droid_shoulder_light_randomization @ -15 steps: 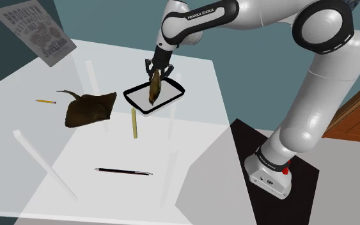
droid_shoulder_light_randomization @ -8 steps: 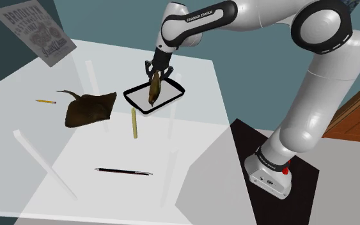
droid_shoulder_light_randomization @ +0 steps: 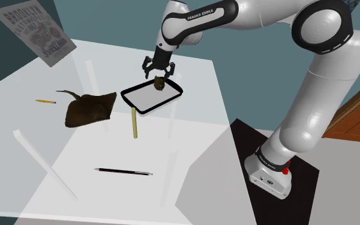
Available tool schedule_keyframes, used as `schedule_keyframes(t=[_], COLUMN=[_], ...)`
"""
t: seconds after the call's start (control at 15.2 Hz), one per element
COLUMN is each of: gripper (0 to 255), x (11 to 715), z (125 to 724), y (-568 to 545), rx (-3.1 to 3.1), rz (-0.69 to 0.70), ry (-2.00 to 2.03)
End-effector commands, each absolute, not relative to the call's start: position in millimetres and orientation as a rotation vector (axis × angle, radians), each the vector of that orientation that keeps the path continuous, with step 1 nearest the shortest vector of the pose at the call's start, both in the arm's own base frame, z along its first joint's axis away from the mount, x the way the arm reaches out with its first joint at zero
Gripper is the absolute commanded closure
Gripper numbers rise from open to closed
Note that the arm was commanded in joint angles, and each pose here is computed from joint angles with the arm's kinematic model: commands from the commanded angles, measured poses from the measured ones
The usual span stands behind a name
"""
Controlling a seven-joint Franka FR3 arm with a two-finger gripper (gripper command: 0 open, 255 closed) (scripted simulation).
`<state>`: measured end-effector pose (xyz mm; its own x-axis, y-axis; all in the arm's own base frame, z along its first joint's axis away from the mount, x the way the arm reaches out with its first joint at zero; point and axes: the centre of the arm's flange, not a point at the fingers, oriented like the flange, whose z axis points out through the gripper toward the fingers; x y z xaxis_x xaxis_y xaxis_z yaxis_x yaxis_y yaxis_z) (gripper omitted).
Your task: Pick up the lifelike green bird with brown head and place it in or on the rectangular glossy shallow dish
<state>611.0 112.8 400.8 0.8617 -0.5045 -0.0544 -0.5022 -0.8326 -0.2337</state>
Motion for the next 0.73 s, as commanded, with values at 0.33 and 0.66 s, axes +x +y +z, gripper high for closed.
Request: schedule_keyframes(t=[0.33, 0.66], gripper=[0, 0], x=[606.5, 606.5], z=[443.6, 443.6], y=[103.7, 103.7], rx=[-2.796, -2.796], rz=[-0.012, -0.012], ry=[0.763, 0.763])
